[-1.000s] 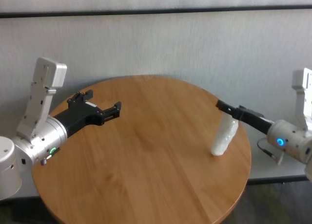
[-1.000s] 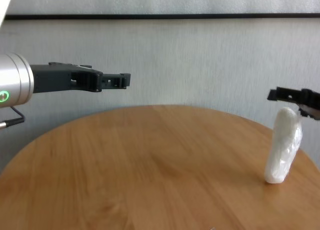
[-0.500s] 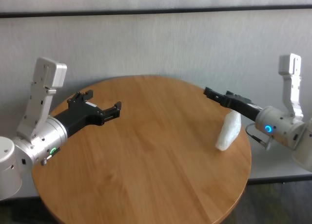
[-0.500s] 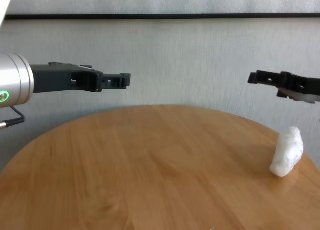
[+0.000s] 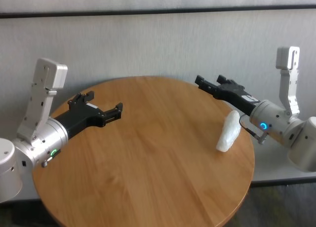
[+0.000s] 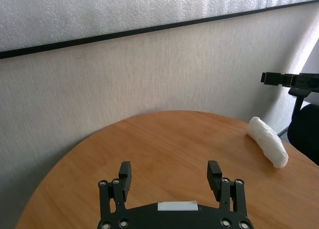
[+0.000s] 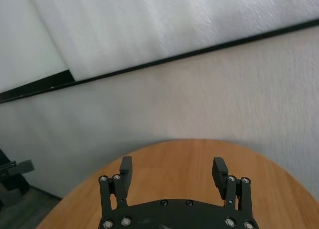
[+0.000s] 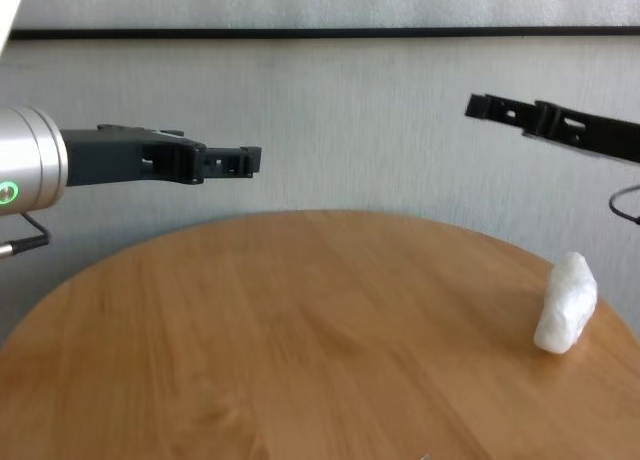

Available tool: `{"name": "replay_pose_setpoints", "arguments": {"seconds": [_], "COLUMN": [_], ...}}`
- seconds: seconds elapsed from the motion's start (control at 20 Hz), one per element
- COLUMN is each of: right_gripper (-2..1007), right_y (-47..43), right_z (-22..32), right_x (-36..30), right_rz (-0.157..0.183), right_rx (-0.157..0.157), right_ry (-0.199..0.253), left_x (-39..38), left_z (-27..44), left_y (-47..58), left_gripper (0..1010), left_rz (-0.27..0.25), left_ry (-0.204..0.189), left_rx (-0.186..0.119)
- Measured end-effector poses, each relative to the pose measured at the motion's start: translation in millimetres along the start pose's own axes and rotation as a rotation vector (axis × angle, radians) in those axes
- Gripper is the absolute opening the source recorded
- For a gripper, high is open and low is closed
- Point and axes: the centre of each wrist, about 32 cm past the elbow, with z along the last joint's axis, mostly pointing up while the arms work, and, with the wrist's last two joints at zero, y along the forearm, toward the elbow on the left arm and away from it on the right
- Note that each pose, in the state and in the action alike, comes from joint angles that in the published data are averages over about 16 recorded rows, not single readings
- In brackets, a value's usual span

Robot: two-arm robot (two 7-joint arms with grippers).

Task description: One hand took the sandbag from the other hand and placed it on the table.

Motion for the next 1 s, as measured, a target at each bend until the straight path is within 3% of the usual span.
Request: {"name": "replay_pose_setpoints", "arguments": {"seconds": [0.45,1.0], "right_gripper": [1005,1005], "right_y": [3.8,11.2], "right_z": [-4.4,-14.4], "right_x": [-12.2,-30.5], "right_rz": [0.091,0.18], "right_rx": [0.085,0.114], "right_ry": [-0.104,-0.178], "left_x": [0.0,0.0], "left_z": [0.0,0.0], "left_y": [0.0,0.0], "left_gripper": [1000,1000], "left_rz": [0.0,0.0], "left_ry": [0.0,0.0], "left_rx": [0.0,0.0]}}
